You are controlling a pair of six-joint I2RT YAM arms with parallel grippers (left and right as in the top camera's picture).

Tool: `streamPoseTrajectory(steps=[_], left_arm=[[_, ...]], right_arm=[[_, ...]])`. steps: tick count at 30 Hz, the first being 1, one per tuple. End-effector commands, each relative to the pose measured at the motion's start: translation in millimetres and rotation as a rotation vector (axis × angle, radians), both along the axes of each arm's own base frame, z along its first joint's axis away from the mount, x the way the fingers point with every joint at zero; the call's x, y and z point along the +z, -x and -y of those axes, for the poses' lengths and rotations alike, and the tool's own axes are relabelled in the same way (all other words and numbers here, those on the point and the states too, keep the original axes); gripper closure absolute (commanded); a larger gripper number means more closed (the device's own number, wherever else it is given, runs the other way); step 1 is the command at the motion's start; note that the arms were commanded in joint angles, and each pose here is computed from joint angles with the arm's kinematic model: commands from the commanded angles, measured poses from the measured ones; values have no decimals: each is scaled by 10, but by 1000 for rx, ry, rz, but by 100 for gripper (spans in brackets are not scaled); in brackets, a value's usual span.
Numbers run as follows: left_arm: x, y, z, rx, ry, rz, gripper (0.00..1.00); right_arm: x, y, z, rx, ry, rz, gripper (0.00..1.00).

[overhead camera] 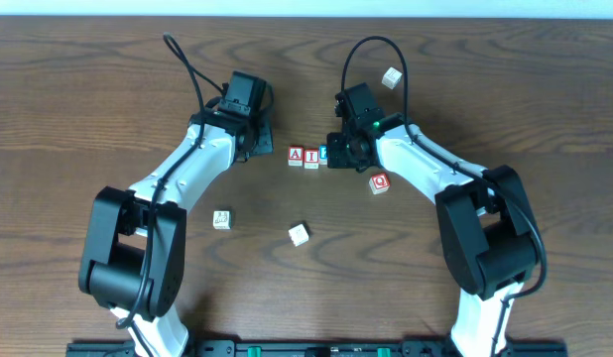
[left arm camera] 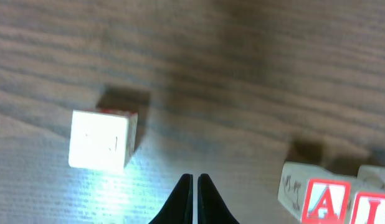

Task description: Spell out Ai2

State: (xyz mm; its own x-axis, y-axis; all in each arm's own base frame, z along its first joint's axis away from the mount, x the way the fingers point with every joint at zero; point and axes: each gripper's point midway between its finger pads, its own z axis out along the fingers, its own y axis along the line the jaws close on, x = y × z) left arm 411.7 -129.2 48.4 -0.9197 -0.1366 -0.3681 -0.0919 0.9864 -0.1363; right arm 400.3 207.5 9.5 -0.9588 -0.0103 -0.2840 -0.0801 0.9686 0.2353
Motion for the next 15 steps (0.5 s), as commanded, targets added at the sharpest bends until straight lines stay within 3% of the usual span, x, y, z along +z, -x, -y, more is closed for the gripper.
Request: streamPoseTrajectory(steps=[1, 15], left_arm=[[-16, 38, 63, -16, 35, -32, 94], [-159, 197, 275, -71, 144, -75, 95]], right_arm=[[-8, -40, 35, -22, 11, 1, 99], [233, -154, 22, -19, 1, 34, 99]])
